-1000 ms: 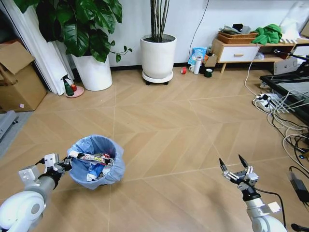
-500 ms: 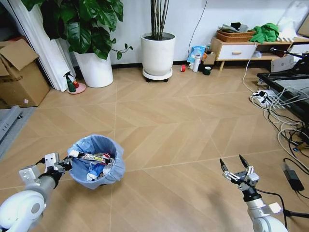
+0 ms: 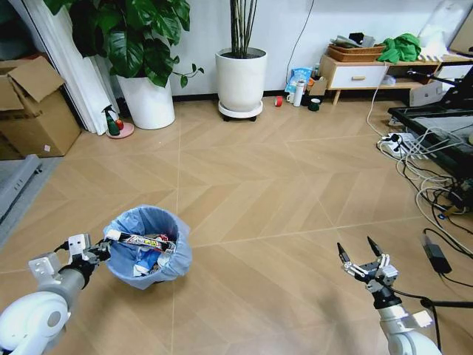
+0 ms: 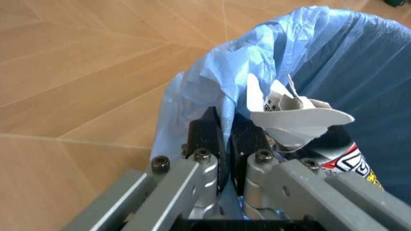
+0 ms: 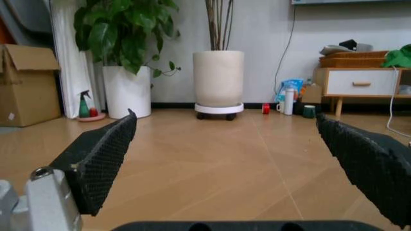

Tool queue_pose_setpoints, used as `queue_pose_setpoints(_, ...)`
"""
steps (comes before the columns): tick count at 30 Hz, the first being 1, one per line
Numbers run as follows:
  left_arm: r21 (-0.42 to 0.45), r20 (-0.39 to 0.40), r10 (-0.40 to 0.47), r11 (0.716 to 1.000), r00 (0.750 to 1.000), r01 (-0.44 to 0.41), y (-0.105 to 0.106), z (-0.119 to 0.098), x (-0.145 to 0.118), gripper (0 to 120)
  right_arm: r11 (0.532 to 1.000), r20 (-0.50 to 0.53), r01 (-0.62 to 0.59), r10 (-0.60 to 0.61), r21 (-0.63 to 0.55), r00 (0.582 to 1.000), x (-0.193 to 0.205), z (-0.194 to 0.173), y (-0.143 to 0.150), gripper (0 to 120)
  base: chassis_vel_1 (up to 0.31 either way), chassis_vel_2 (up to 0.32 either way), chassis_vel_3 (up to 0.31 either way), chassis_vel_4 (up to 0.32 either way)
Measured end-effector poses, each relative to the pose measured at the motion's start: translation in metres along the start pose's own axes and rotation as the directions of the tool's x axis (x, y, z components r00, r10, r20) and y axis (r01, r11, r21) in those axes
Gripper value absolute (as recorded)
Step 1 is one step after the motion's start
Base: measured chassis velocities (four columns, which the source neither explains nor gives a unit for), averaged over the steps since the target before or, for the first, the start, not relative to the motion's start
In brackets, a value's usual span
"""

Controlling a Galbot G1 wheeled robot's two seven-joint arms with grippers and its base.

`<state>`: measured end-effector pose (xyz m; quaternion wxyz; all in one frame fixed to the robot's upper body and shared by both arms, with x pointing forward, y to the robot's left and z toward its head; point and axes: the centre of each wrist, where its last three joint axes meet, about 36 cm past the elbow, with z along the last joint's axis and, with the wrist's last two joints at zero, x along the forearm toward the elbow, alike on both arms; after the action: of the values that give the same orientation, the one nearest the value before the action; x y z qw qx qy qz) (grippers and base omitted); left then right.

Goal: Pick up the trash bin and place the garbage on the floor into it.

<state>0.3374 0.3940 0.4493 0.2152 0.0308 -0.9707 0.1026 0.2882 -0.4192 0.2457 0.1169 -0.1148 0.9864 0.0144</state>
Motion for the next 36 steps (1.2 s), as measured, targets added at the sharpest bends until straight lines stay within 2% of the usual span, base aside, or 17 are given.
queue_pose_setpoints(10, 0.000, 0.005, -0.001, 1.000, 1.000, 0.001, -0.0003, -0.0016, 0.0012, 0, 1.000, 0.003, 0.010, -0.010, 0.002, 1.000, 0.0010, -0.0020, -0.0001, 100, 0.174, -0.081, -0.179, 0.080)
queue_pose_setpoints(23, 0.002, 0.010, -0.002, 1.000, 1.000, 0.002, 0.0005, -0.0035, 0.0041, 0, 1.000, 0.010, 0.011, -0.011, 0.003, 1.000, 0.0016, -0.0054, -0.0004, 100, 0.090, -0.120, -0.090, 0.122)
queue_pose_setpoints(36, 0.015, 0.003, -0.012, 1.000, 1.000, 0.012, -0.0019, 0.0037, 0.0024, 0, 1.000, 0.015, 0.027, -0.027, 0.009, 1.000, 0.0046, -0.0071, -0.0036, 100, 0.084, -0.077, -0.084, 0.077)
